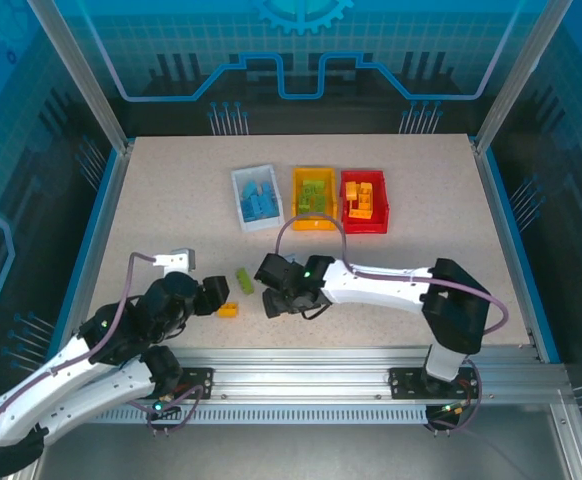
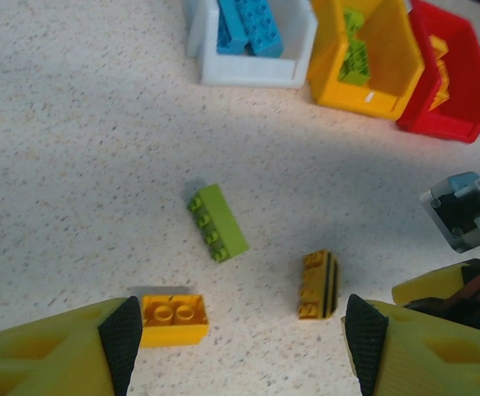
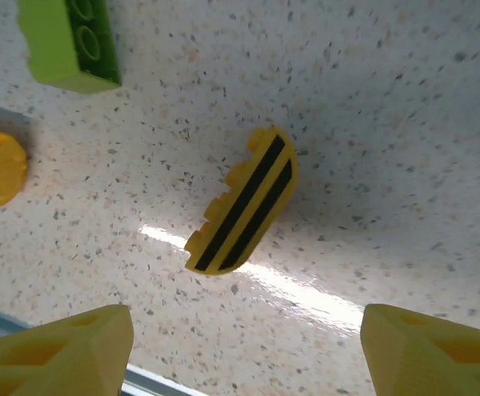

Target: Sort the legos into containers by color

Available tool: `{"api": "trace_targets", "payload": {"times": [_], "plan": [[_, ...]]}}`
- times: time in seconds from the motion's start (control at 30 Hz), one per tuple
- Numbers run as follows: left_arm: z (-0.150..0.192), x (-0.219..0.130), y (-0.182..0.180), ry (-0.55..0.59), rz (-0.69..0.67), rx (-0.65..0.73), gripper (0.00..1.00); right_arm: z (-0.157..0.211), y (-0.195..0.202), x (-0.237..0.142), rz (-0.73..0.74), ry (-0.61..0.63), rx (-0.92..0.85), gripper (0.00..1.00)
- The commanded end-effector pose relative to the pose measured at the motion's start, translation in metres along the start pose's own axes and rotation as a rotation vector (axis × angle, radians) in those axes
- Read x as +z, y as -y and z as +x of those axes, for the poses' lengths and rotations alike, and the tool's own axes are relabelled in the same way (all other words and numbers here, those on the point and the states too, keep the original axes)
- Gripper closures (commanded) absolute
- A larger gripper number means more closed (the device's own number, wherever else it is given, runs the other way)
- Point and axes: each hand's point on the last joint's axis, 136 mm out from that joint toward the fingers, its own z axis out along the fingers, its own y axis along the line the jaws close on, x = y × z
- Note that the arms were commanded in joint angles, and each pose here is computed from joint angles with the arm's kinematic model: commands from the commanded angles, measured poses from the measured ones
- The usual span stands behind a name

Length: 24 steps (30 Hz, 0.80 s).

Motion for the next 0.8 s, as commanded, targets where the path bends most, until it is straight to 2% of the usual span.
{"api": "trace_targets", "payload": {"times": [0.0, 0.17, 0.4, 0.47, 0.6, 0.77], "plan": [[0.014, 0.002, -0.016, -0.037, -0.055, -0.013, 0.29, -0.004, -0.010, 0.014, -0.025, 0.008, 0.119, 0.25], [0.018, 0.000, -0.016, -0.048, -0.032, -0.012, 0.29, -0.005, -0.002, 0.038, 0.019, -0.035, 0.173, 0.31], [0.022, 0.004, 0.003, -0.067, 0.072, 0.007, 0.25, -0.015, 0.003, 0.054, 0.031, -0.048, 0.215, 0.49], [0.025, 0.005, 0.014, -0.080, 0.129, 0.020, 0.21, -0.018, 0.004, 0.054, 0.036, -0.039, 0.218, 0.58], [0.027, 0.004, 0.040, -0.081, 0.275, 0.050, 0.13, -0.024, 0.013, 0.044, 0.059, 0.003, 0.212, 0.78], [0.018, 0.001, 0.069, -0.055, 0.396, 0.074, 0.06, -0.049, 0.050, -0.002, 0.108, 0.119, 0.207, 0.82]]}}
